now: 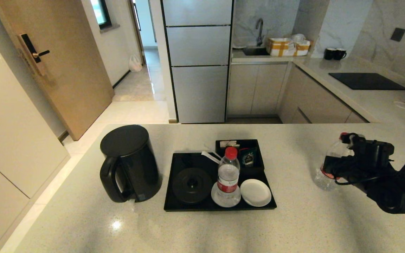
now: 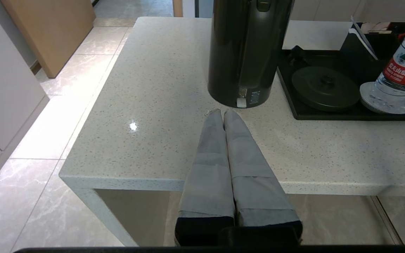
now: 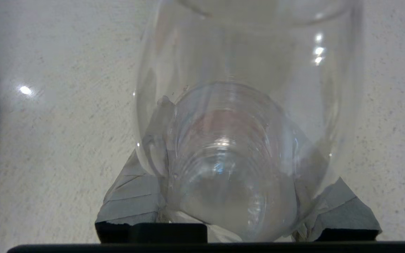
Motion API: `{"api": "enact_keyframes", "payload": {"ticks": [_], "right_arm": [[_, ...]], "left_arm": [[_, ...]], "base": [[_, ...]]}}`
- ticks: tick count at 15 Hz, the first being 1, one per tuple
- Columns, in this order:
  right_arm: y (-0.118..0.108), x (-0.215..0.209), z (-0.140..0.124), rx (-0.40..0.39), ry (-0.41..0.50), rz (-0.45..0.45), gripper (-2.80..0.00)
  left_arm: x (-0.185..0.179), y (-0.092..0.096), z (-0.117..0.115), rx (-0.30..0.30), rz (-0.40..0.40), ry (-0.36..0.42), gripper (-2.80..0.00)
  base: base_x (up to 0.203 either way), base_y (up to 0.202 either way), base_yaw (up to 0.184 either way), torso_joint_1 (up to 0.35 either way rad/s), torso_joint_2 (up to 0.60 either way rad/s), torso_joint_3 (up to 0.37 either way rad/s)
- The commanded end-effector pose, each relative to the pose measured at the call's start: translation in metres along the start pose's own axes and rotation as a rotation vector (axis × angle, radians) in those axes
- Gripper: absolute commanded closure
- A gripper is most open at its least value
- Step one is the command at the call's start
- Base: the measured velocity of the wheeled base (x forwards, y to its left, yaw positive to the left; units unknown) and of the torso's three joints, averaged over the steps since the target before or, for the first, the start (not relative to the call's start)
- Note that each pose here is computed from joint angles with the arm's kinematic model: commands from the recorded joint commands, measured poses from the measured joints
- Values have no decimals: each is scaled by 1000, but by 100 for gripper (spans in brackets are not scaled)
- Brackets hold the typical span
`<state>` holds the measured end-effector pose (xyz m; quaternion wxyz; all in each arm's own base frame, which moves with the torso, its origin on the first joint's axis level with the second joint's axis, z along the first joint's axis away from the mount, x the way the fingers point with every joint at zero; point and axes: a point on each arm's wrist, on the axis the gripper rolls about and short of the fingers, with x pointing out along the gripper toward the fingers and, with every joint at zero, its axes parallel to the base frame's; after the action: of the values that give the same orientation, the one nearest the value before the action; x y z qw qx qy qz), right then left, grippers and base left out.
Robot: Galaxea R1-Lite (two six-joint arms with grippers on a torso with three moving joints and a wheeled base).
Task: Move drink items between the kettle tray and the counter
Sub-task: Place it on the right
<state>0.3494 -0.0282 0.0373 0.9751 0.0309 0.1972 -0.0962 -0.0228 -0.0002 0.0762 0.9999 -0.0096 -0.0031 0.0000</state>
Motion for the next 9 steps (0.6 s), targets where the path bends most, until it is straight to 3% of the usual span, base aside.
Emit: {"api": "enact_keyframes", "payload": {"ticks": [1,6,9], "right_arm": [[-1,-3,-22,-6,43,1,0],[-3,-5,-41,-8,22,4,0],[-3,-8,-38,-6,15,6,0]], "left_arm": [[0,0,0,-1,1,0,0],[0,0,0,-1,1,0,0],[0,0,0,-1,0,-1,0]], "base": [[0,0,0,0,0,0],[0,0,0,0,0,0],[0,0,0,0,0,0]]}}
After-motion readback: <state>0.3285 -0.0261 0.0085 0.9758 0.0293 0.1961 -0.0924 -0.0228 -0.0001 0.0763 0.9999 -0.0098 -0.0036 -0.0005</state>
